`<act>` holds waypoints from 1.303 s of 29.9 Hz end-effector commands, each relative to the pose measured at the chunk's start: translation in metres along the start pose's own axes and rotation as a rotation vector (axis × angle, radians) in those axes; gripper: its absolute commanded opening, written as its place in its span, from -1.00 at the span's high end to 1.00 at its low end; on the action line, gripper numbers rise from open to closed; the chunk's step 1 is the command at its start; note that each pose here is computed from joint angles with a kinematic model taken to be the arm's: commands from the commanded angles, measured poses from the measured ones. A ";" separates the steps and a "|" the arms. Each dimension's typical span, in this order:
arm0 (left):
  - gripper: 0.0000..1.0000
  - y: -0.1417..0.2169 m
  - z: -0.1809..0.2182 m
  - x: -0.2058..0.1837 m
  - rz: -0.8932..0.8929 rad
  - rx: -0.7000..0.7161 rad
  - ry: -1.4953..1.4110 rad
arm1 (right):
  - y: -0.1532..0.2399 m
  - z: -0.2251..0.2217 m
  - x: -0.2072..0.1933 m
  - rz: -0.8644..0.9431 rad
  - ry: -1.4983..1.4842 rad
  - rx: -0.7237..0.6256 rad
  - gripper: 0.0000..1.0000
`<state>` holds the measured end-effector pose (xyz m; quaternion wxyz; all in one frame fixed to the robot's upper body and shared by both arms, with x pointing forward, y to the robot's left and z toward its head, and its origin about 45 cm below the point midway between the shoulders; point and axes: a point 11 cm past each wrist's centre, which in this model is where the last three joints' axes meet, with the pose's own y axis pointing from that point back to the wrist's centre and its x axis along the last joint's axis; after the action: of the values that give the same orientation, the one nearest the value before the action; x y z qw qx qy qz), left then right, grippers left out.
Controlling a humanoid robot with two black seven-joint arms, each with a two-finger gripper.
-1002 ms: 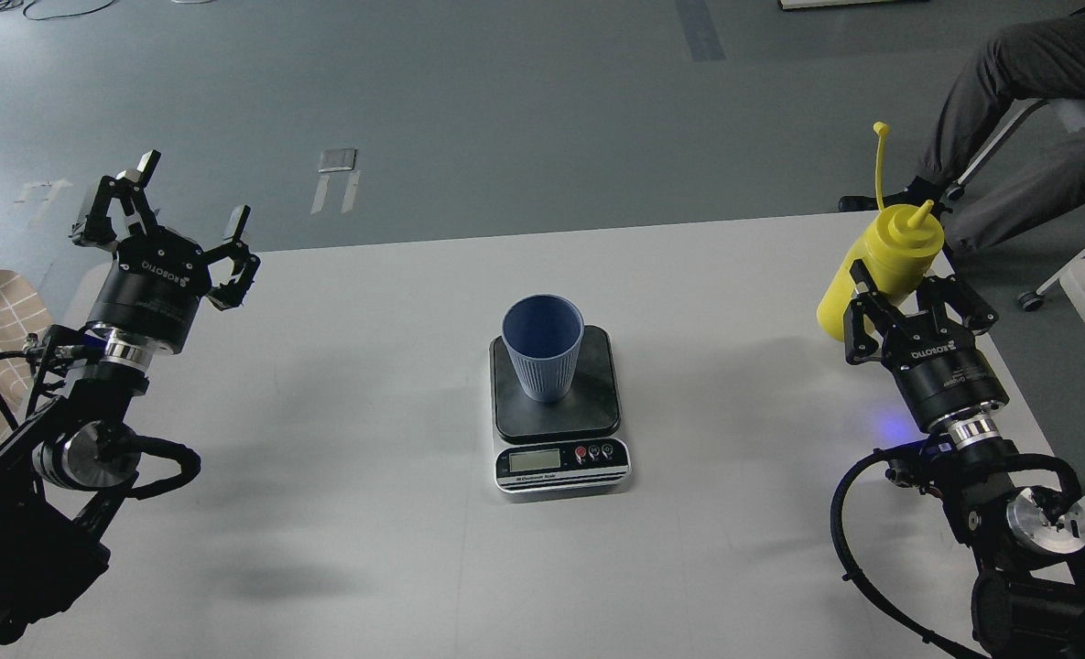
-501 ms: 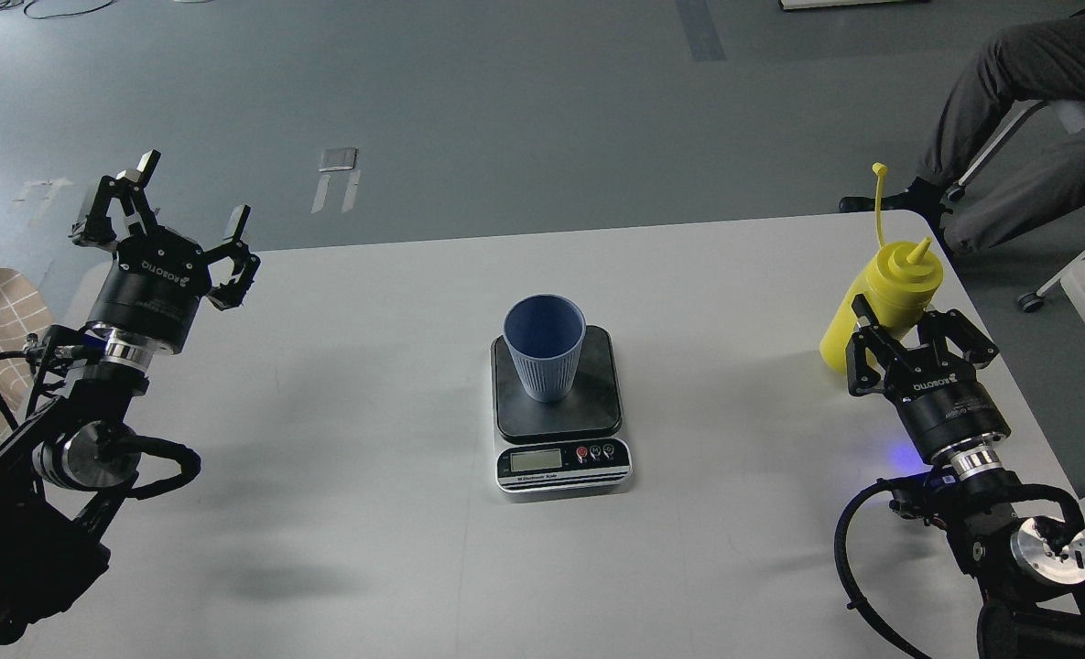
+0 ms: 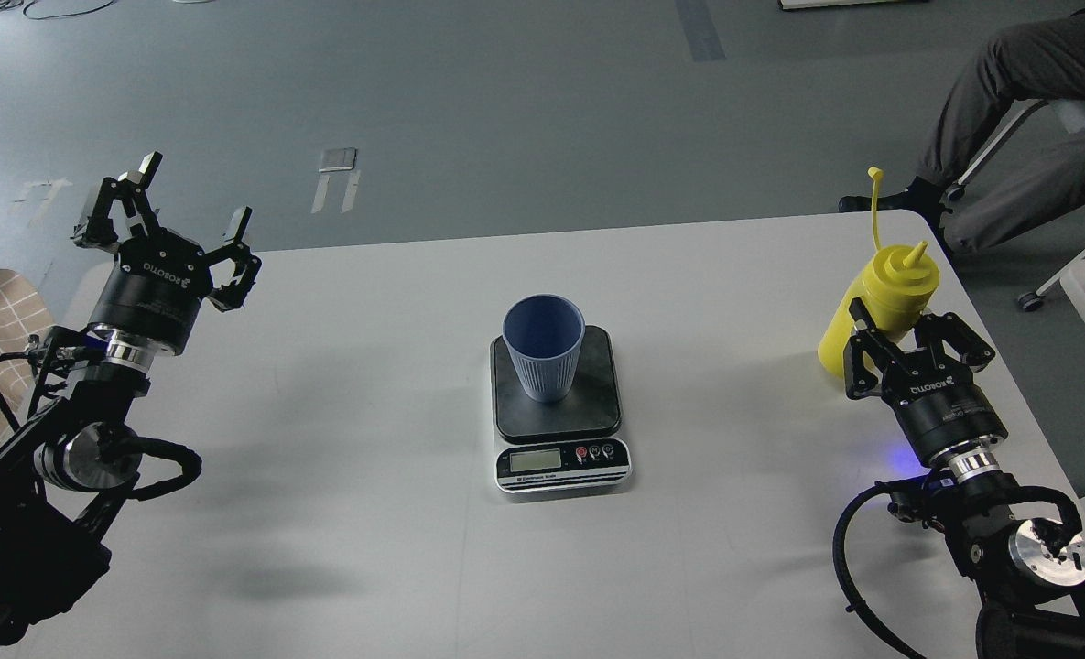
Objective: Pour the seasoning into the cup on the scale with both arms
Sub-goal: 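Set the yellow bottle down and open the right gripper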
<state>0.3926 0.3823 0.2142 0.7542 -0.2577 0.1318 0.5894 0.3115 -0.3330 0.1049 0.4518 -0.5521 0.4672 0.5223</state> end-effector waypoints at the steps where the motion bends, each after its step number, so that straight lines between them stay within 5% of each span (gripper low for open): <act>1: -0.95 0.000 0.001 0.000 0.001 -0.002 -0.001 | 0.000 0.002 0.001 0.003 0.000 -0.006 1.00; 20: -0.95 0.000 0.001 0.000 0.001 -0.003 -0.001 | 0.003 0.007 0.006 0.017 -0.001 -0.020 0.91; 21: -0.95 0.000 0.001 0.000 0.001 -0.002 -0.001 | 0.004 0.007 0.006 0.019 -0.001 -0.019 0.85; 23: -0.95 0.000 0.001 0.000 0.001 -0.002 -0.001 | 0.005 0.006 0.007 0.022 -0.002 -0.014 0.00; 25: -0.95 0.000 0.001 0.000 0.001 -0.002 -0.001 | 0.005 0.005 0.006 0.020 -0.001 -0.005 -0.50; 28: -0.95 0.000 0.001 0.000 0.001 -0.002 -0.001 | 0.006 0.005 0.007 0.022 -0.002 -0.002 -0.86; 39: -0.95 0.002 -0.001 0.001 0.004 0.003 -0.001 | 0.008 0.004 0.006 0.019 -0.002 0.002 -0.99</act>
<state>0.3922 0.3827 0.2137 0.7544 -0.2565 0.1318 0.5897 0.3049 -0.3302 0.0986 0.4475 -0.5472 0.4724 0.5265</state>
